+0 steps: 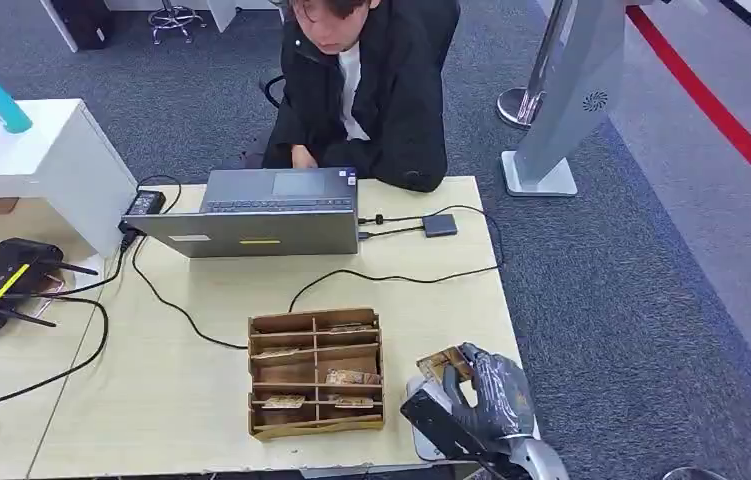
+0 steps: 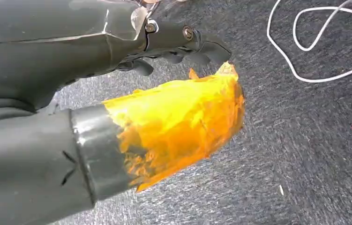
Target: Pass the card to the sensor for recognition and then transmit it.
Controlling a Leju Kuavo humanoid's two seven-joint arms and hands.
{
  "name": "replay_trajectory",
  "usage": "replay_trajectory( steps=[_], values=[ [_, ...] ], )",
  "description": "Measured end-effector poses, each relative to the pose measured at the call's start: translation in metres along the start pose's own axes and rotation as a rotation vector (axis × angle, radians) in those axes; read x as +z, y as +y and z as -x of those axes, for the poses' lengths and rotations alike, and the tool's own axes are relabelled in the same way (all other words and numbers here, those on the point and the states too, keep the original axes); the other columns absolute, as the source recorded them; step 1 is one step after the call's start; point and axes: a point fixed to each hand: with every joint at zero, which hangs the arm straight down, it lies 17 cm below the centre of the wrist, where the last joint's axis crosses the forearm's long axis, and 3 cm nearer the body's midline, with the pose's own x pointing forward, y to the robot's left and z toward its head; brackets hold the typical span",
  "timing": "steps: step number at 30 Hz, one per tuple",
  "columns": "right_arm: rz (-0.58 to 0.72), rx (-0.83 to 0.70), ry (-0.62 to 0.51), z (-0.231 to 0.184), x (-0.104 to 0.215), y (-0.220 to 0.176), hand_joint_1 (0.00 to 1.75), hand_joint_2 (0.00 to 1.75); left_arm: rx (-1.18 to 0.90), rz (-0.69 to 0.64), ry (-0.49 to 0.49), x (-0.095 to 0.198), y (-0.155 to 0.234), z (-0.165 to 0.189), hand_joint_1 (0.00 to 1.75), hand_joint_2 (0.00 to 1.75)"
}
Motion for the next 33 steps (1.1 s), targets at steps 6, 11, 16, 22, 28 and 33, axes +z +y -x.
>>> replay_trajectory(
  steps=[6, 11, 16, 22, 28, 33],
  values=[
    [0.064, 0.037, -0.108, -0.037, -0.006, -0.041, 1.75, 1.75, 0.002, -0.008, 0.003, 0.0, 0.003, 0.001, 0.0, 0.0],
    [0.175, 0.049, -0.182, -0.062, -0.003, -0.081, 1.75, 1.75, 0.001, -0.012, 0.004, 0.0, 0.005, 0.001, 0.0, 0.0],
    [0.27, 0.055, -0.237, -0.08, 0.004, -0.111, 1.75, 1.75, 0.0, -0.015, 0.011, 0.0, 0.006, 0.003, 0.0, 0.0],
    [0.364, 0.066, -0.287, -0.094, 0.012, -0.137, 1.75, 1.75, -0.003, -0.015, 0.011, -0.001, 0.006, 0.002, 0.0, 0.0],
    [0.447, 0.077, -0.333, -0.106, 0.021, -0.157, 1.75, 1.75, -0.018, -0.018, -0.004, -0.002, 0.008, -0.004, 0.0, 0.0],
    [0.485, 0.092, -0.365, -0.115, 0.023, -0.163, 1.75, 1.75, -0.034, -0.018, -0.014, -0.003, 0.009, -0.009, 0.0, 0.0]
  ],
)
